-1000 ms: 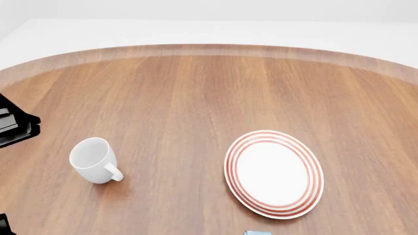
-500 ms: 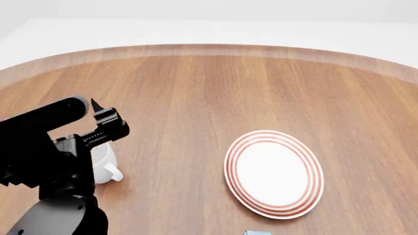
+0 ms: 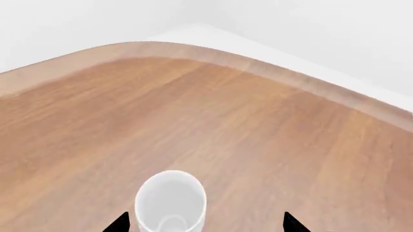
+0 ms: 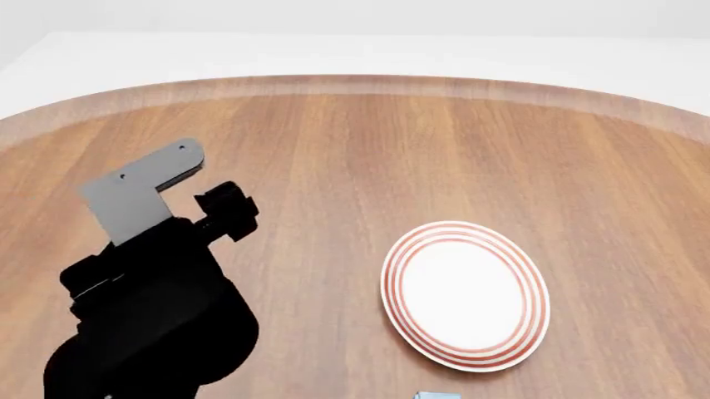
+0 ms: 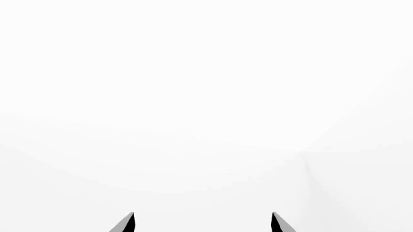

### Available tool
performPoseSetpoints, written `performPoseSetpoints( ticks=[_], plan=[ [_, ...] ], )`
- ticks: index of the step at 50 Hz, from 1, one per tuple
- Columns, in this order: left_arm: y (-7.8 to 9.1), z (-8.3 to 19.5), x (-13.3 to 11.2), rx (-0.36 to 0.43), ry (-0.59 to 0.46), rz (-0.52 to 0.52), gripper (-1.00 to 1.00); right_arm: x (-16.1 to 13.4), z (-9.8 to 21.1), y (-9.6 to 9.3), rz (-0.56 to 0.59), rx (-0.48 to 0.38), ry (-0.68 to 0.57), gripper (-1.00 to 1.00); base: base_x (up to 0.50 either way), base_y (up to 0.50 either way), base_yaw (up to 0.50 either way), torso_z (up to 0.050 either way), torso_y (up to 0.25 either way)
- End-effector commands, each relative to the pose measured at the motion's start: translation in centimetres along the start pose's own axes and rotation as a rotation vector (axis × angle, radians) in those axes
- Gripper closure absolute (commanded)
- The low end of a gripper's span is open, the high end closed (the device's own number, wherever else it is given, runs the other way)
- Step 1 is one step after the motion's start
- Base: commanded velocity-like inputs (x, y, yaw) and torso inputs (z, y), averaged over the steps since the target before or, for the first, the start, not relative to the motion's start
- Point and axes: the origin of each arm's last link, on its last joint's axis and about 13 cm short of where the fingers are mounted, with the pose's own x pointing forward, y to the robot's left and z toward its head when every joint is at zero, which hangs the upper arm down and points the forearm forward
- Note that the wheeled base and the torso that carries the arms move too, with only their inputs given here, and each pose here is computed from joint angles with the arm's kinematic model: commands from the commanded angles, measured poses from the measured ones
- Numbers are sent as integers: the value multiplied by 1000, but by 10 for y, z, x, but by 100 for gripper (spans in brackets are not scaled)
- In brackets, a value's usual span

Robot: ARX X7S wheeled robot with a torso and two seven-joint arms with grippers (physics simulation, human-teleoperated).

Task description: Pick up the white mug and put it on the plate, and put the chocolate pudding to the right of the plate.

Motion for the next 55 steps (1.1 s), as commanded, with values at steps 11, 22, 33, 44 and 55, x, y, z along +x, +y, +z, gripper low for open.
performPoseSetpoints(
  ticks=[11, 22, 33, 44, 55],
  plan=[
    [-36, -8, 22, -3, 123, 115, -100, 0, 2, -2, 6, -8, -12, -100, 0, 0, 0, 0, 0],
    [-42, -12, 30, 13, 138, 153, -100, 0, 1, -2, 11, -3, -10, -100, 0, 0, 0, 0, 0],
    [-49, -27, 45, 36, 191, 186, -100, -1, 2, -1, 12, -5, -5, -100, 0, 0, 0, 0, 0],
    [-47, -38, 60, 4, 235, 235, -100, -2, -1, 0, 18, -4, 2, -100, 0, 0, 0, 0, 0],
    [-48, -49, 73, 1, 258, 244, -100, -3, -2, 0, 19, -4, 4, -100, 0, 0, 0, 0, 0]
  ],
)
